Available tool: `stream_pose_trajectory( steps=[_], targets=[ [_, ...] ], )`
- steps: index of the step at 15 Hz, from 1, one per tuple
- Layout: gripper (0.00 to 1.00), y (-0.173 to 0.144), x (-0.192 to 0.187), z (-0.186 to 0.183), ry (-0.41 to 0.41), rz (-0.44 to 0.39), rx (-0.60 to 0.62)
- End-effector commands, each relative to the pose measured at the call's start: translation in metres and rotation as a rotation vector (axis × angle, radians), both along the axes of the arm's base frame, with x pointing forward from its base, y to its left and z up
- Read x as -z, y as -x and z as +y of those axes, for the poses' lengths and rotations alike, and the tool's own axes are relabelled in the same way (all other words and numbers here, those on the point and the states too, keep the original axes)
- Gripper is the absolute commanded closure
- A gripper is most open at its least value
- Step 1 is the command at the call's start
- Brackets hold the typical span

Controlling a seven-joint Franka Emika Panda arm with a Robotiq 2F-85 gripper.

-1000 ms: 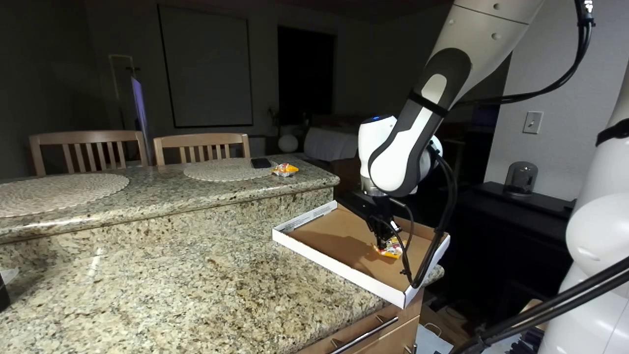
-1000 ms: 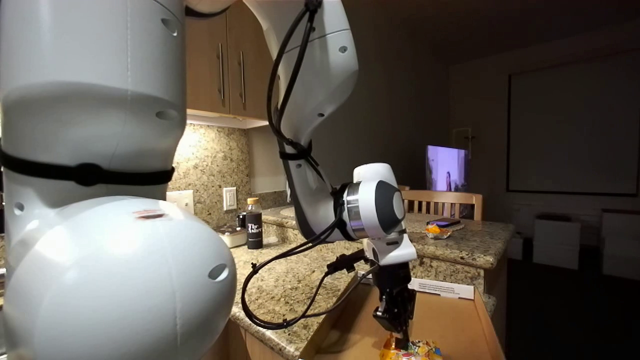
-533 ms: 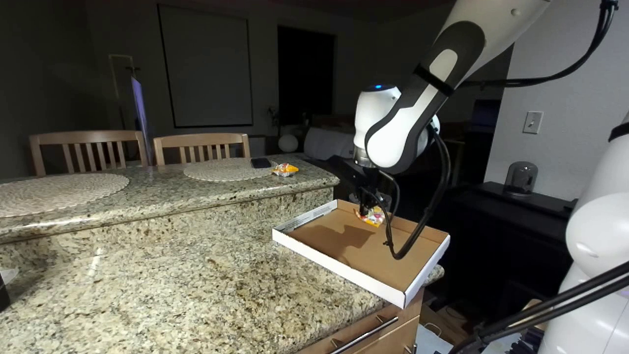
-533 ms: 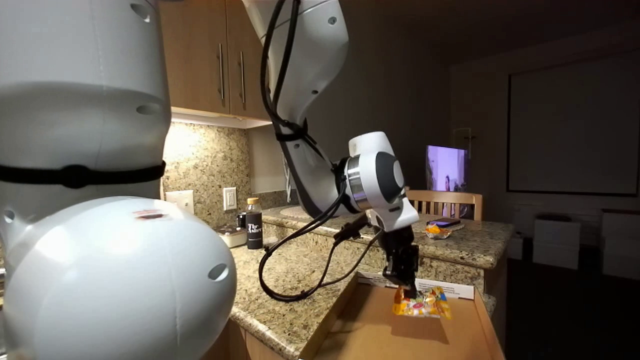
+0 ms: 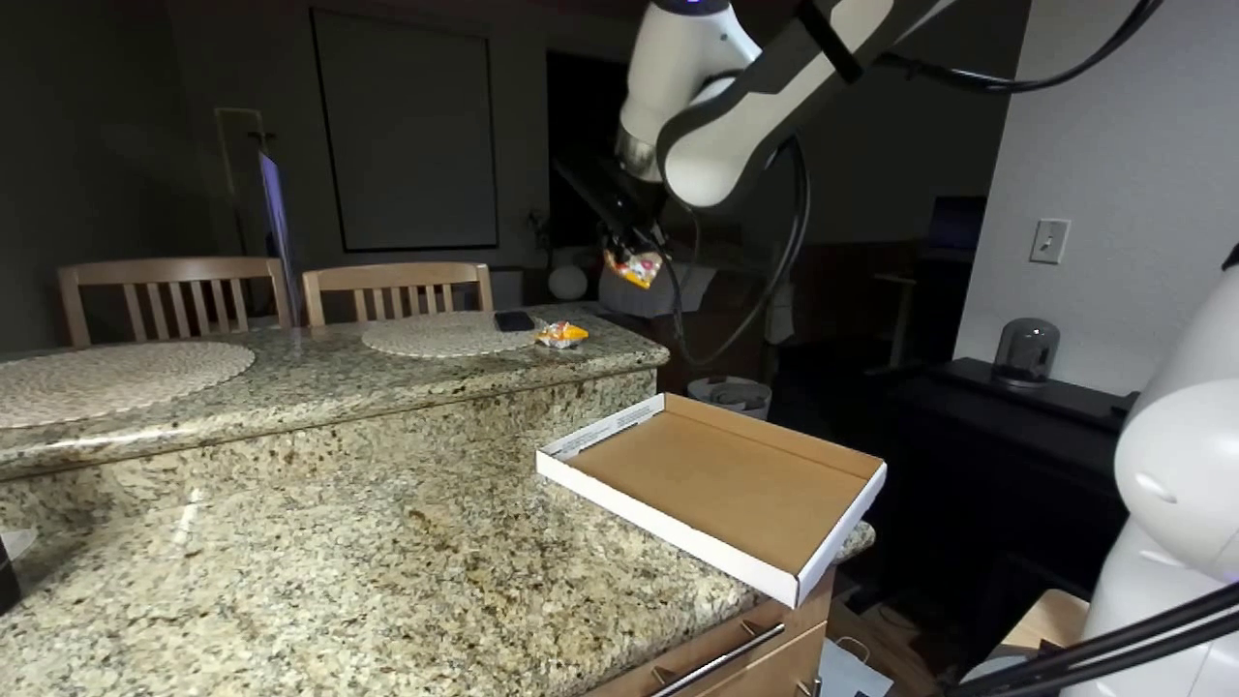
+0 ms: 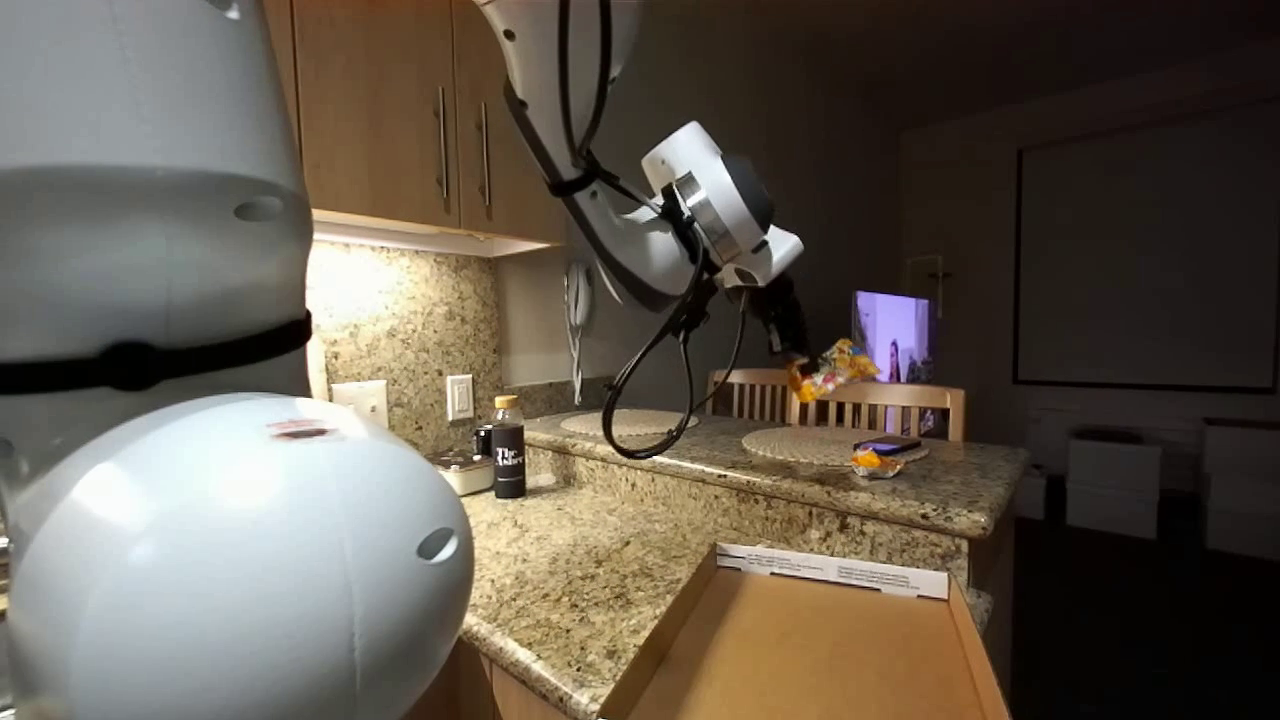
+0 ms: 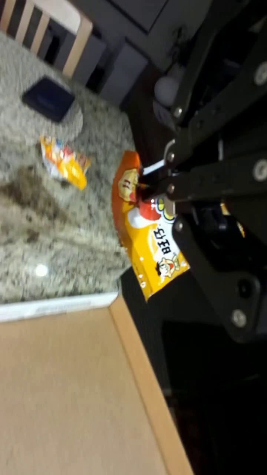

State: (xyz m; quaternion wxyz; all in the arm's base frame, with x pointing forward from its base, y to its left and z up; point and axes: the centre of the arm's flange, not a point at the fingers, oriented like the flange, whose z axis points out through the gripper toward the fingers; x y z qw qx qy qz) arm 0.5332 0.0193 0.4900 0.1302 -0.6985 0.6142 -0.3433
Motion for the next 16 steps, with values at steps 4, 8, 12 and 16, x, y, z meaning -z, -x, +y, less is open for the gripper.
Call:
stream_pose_trajectory(
  steps=[4, 8, 12, 16],
  targets=[
    [0.53, -0.104, -0.117, 0.03, 0.092, -0.311, 0.16],
    [0.29, -0.127, -0.116, 0.019, 0.152, -0.358, 0.268],
    [0.03, -0.121, -0.066, 0.02, 0.158, -0.275, 0.222],
    [0.0, -0.086, -0.017, 0.028, 0.059, -0.099, 0.117]
  ],
)
